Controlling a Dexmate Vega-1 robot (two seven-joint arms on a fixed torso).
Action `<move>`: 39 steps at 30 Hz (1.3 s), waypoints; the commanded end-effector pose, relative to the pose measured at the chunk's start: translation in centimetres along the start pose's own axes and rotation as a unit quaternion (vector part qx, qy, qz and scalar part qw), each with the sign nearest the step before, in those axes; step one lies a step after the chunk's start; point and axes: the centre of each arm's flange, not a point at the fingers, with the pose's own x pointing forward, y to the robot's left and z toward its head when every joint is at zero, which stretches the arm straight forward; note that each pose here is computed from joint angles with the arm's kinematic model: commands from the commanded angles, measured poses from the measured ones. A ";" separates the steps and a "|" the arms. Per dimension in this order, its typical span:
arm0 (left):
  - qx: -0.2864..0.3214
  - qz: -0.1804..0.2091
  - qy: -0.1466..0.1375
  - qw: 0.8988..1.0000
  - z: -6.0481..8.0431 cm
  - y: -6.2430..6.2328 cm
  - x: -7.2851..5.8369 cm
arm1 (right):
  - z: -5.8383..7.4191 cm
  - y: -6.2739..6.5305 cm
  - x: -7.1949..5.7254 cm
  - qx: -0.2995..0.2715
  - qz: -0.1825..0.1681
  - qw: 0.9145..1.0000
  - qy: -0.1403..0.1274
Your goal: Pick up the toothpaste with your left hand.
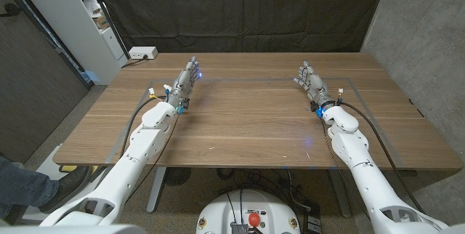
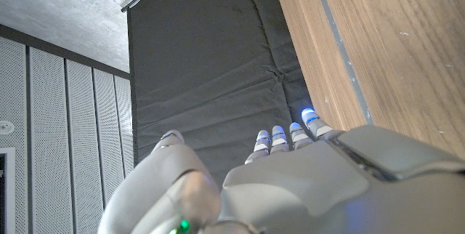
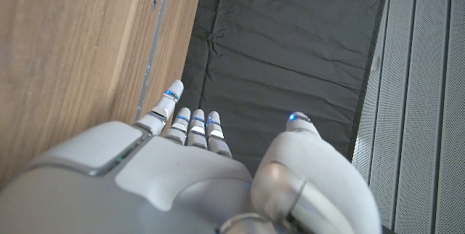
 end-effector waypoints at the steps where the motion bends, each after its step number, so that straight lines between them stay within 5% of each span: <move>1: 0.005 -0.004 0.002 1.000 0.1 0.3 -0.7 | 0.6 0.2 -0.7 -0.007 -0.003 1.000 -0.007; 21: 0.022 0.000 -0.016 1.000 1.9 1.9 -2.4 | -0.1 1.0 -0.7 -0.001 -0.002 1.000 -0.011; 39: 0.052 -0.002 -0.020 0.998 3.0 3.9 -2.2 | -0.3 1.6 -0.2 -0.004 -0.004 1.000 -0.010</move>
